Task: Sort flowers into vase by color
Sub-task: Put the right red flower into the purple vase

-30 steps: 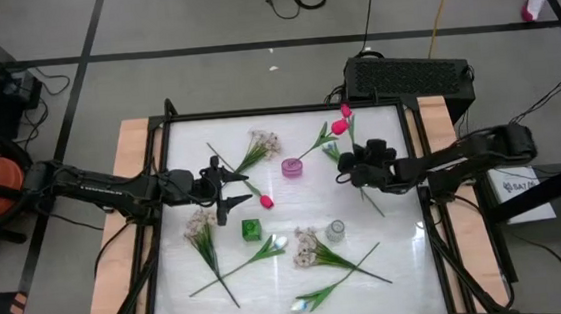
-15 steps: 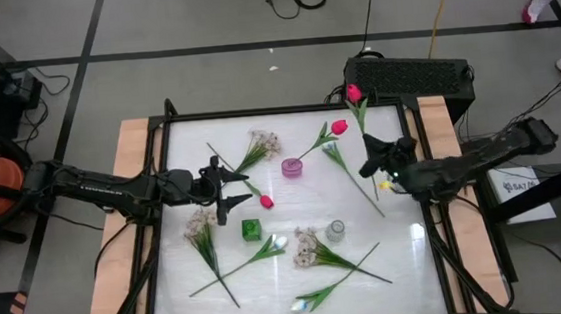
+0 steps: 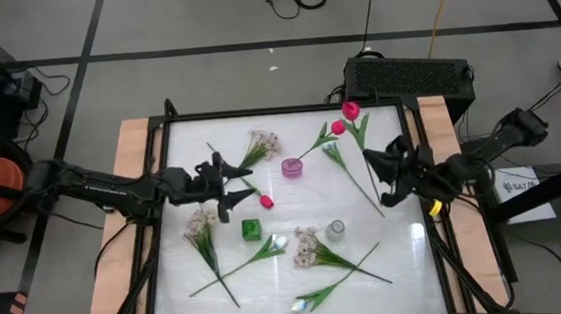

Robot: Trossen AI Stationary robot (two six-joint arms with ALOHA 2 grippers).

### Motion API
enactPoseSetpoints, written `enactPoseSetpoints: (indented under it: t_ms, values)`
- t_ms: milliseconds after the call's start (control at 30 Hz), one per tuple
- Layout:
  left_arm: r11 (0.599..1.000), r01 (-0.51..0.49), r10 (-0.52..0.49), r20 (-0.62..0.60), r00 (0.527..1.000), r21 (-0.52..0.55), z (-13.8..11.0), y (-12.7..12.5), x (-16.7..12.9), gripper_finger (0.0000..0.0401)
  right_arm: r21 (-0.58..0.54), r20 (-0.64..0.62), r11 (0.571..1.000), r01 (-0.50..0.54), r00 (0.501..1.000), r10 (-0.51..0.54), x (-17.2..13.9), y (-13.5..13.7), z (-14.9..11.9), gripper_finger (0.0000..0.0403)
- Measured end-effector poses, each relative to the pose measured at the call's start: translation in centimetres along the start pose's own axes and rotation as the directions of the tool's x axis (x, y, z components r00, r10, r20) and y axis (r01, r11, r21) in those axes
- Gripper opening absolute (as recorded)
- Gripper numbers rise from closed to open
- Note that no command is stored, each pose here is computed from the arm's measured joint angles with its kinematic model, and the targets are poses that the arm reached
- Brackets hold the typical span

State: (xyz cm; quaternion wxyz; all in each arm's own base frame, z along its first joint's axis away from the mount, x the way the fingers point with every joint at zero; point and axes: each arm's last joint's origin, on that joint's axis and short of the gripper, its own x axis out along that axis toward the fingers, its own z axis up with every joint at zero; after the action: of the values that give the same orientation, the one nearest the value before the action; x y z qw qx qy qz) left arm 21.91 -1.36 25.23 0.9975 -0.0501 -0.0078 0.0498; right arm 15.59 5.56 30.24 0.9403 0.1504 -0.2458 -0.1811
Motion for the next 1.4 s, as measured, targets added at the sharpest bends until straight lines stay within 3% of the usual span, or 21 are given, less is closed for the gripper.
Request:
enactPoseSetpoints:
  t_ms: [167,367,600,800,933,1400]
  values:
    - [1.000,0.015,-0.014,0.098,0.995,-0.010,0.2,-0.3,1.6,0.0256,-0.027,0.040,0.998,-0.063,0.997,0.064,1.0,1.0,-0.6,0.0000]
    - [0.991,0.132,-0.132,0.085,0.988,-0.004,1.2,-1.7,4.7,0.0256,-0.136,-0.003,0.988,-0.068,0.998,0.068,3.8,4.1,-1.8,0.0000]
    - [0.985,0.172,-0.173,0.122,0.977,0.018,3.0,-3.1,7.2,0.0256,-0.199,-0.028,0.977,-0.073,0.997,0.069,7.1,7.7,-3.7,0.0000]
    - [0.976,0.215,-0.216,0.161,0.963,0.023,4.4,-4.2,7.7,0.0256,-0.247,-0.042,0.966,-0.073,0.997,0.065,9.2,9.7,-5.9,0.0000]
    - [0.959,0.283,-0.284,0.170,0.944,0.027,4.9,-4.5,7.7,0.0256,-0.262,-0.046,0.957,-0.124,0.992,0.116,10.4,10.4,-7.0,0.0000]
    - [0.949,0.314,-0.310,0.178,0.934,0.010,5.0,-4.7,7.7,0.0256,-0.263,-0.056,0.957,-0.125,0.992,0.115,12.1,10.3,-8.9,0.0000]
